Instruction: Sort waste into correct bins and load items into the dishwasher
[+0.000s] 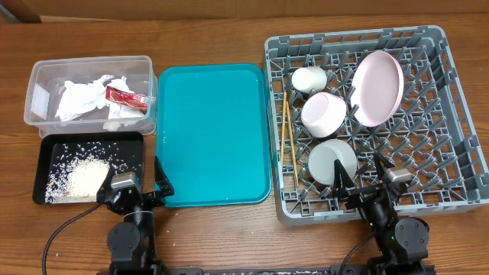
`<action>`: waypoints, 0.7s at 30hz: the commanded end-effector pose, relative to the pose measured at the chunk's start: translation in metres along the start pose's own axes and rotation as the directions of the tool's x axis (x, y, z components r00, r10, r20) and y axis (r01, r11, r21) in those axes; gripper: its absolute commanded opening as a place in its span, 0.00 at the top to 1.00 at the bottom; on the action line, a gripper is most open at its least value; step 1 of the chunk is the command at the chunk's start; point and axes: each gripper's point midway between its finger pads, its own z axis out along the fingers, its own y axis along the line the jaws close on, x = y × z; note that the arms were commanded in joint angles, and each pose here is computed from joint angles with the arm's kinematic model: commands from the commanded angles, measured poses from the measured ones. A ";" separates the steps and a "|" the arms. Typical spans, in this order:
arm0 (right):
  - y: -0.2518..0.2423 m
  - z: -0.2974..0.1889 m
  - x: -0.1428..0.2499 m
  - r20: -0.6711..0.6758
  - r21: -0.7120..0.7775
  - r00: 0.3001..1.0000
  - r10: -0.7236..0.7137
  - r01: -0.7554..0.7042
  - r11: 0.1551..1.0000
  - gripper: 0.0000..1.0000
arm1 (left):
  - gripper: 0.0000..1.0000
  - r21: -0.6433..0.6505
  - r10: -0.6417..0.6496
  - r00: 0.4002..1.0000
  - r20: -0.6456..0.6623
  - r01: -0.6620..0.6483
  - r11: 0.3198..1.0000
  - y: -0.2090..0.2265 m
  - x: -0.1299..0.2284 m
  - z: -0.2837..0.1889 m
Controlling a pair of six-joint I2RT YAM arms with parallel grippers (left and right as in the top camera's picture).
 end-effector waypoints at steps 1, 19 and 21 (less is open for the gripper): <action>-0.001 0.000 0.001 0.006 0.001 1.000 0.004 -0.004 1.000 0.00 | 0.00 -0.026 -0.016 1.000 0.014 0.016 1.000 0.005 -0.002 0.000; -0.024 -0.002 -0.003 -0.004 0.107 0.965 -0.264 0.262 0.959 0.00 | 0.00 -0.026 -0.016 1.000 0.013 0.016 1.000 0.005 -0.002 0.000; -0.025 -0.002 -0.003 -0.005 0.110 0.962 -0.273 0.272 0.956 0.00 | 0.00 -0.026 -0.016 1.000 0.013 0.016 1.000 0.005 -0.002 0.000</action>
